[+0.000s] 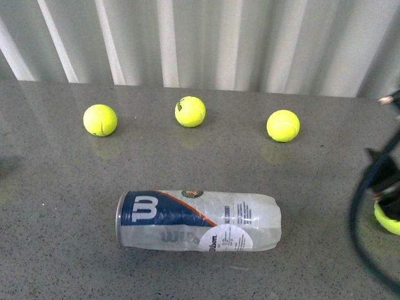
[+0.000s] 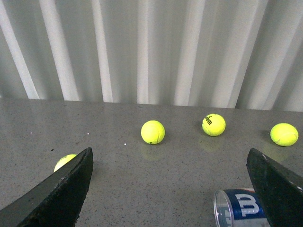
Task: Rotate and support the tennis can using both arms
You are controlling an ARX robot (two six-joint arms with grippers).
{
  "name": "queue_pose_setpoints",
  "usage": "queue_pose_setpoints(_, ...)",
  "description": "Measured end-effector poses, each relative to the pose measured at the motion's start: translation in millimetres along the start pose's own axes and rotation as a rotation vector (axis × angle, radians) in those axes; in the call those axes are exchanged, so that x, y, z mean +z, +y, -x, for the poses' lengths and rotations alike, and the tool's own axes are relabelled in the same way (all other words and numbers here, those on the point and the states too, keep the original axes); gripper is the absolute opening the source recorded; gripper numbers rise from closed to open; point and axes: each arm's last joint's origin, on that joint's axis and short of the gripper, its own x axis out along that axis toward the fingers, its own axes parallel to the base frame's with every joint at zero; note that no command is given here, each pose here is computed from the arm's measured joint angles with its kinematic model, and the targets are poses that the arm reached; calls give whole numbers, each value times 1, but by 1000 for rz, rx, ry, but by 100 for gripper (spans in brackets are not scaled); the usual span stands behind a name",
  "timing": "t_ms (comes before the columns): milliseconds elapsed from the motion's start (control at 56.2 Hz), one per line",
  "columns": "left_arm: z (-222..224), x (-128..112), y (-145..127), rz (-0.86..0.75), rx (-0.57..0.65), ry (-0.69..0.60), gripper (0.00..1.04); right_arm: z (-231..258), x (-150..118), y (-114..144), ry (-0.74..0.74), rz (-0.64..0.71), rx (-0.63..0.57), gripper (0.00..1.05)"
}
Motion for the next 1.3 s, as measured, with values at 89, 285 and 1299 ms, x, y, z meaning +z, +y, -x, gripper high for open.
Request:
queue_pose_setpoints(89,0,0,0,0,0,0,98,17,-11,-35,33,-99,-173,97)
queue_pose_setpoints(285,0,0,0,0,0,0,98,67,-13,-101,3,-293,-542,97)
queue_pose_setpoints(1299,0,0,0,0,0,0,98,140,-22,-35,-326,-644,-20,3)
